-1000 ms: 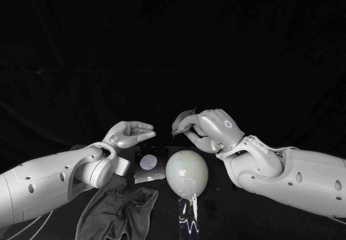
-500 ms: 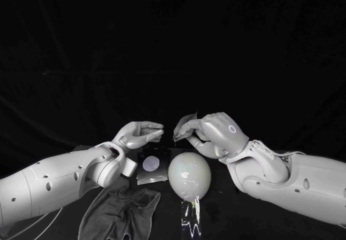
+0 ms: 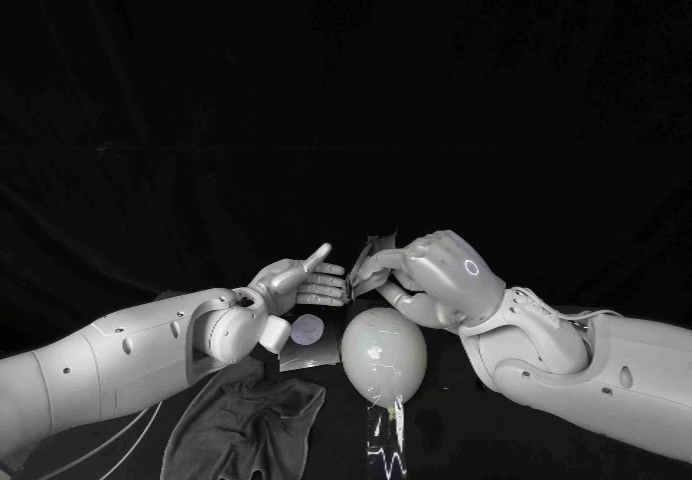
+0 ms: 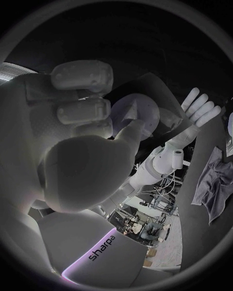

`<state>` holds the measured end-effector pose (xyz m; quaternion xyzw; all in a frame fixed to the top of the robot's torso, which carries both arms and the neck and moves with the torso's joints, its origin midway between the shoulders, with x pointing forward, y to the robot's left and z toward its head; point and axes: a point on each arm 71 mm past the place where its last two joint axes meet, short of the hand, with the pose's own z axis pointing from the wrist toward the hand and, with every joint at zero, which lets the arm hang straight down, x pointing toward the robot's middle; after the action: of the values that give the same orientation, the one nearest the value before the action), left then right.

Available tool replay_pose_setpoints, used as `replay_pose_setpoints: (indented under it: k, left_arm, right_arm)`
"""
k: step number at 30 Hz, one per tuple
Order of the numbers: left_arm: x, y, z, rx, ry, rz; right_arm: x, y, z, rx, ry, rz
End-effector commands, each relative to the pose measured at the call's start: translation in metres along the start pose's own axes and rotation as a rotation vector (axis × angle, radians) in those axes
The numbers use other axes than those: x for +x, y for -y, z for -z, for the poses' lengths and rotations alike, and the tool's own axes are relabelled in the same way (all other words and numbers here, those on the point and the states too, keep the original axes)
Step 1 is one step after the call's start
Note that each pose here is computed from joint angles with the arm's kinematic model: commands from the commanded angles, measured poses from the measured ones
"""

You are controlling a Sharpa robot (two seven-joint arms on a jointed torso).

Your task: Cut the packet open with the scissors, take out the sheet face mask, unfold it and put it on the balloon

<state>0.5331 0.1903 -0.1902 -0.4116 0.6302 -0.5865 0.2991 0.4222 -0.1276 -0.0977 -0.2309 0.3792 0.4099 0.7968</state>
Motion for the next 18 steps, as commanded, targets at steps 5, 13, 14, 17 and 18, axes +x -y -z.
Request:
replay_pose_setpoints:
  k: [5, 13, 14, 17, 18]
  left_arm:
    - [0.0126, -0.0062, -0.0054, -0.110, -0.120, 0.141]
    - [0.0307, -0.0018, -0.0104, -0.080, -0.245, 0.239]
    - [0.0329, -0.0011, -0.0106, -0.075, -0.262, 0.252]
    - [0.0402, 0.0015, -0.0106, -0.055, -0.324, 0.288]
    - [0.0424, 0.0024, -0.0104, -0.047, -0.344, 0.301]
  right_arm:
    - [-0.004, -0.006, -0.001, -0.060, 0.062, -0.005]
    - [-0.002, -0.007, -0.003, -0.064, 0.063, -0.012]
    - [-0.002, -0.007, -0.003, -0.064, 0.063, -0.013]
    - [-0.001, -0.007, -0.004, -0.063, 0.061, -0.014]
    - [0.000, -0.007, -0.004, -0.062, 0.060, -0.014]
